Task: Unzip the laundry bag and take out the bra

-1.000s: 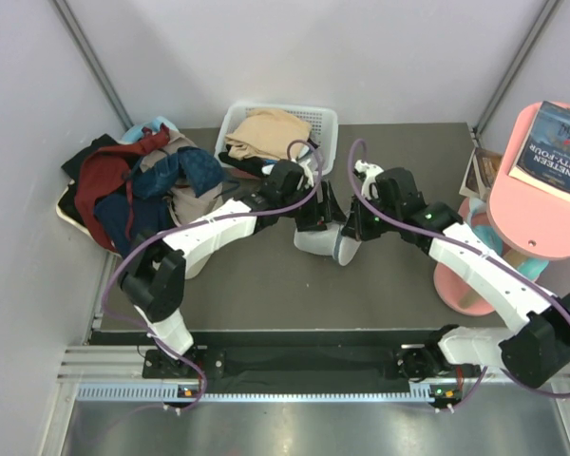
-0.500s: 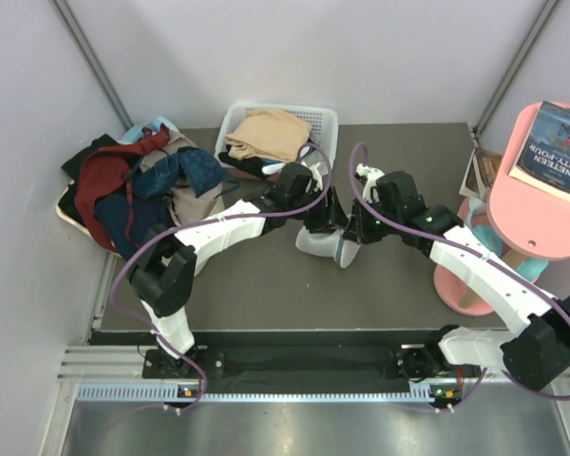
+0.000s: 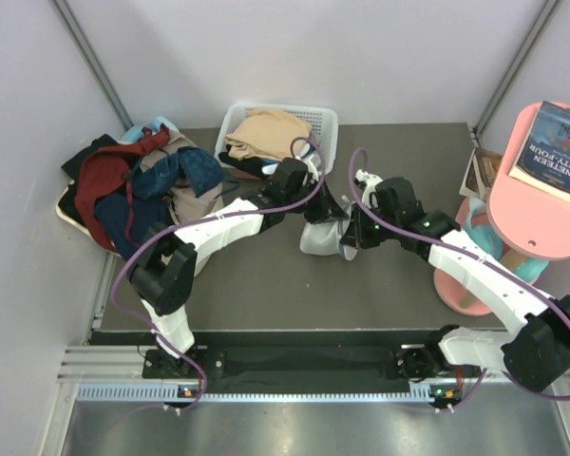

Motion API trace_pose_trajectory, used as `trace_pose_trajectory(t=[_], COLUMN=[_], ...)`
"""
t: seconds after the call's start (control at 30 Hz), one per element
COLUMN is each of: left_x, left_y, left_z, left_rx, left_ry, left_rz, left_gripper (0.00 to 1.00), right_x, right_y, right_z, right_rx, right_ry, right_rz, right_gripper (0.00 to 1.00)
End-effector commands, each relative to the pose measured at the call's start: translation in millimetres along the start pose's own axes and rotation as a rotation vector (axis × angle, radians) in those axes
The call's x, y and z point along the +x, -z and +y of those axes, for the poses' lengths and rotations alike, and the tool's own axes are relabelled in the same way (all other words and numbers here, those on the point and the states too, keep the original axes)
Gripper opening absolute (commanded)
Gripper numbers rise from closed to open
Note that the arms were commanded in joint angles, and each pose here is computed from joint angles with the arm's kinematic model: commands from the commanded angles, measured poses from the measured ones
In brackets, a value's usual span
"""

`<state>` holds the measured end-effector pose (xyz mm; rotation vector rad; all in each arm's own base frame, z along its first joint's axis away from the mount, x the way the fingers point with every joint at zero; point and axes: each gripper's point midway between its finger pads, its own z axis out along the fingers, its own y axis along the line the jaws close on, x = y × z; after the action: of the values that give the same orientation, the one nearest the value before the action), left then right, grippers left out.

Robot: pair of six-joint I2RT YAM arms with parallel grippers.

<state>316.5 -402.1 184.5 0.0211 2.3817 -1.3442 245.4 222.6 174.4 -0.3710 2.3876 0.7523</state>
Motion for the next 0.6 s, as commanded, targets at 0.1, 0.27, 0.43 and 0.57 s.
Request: trace_pose_trajectory(t=[0.1,0.27,0.43,0.57], left_x=[-89,-119,-140,-148], left_y=[24,35,39,45], left_z=[-8,2,18,11], left_rx=[0.087,0.105,0.094,0.067], left_ry=[0.048,0.062,0.056,0.021], left_rz=[-0.229,-0.272,-0.291,-0.289], left_gripper=[0.00,0.00,0.00,0.36], right_x=[11,23,20,2], right_y=[6,5,9,14], right_z=[12,3,4,5], right_rx=[-0.071,-0.042,-0.031,-0.004], right_ry=[-0.004,-0.002,0.007,0.021], right_rz=[0.005,0.029,0.027,-0.003], right_gripper=[0.00,0.00,0.00,0.00])
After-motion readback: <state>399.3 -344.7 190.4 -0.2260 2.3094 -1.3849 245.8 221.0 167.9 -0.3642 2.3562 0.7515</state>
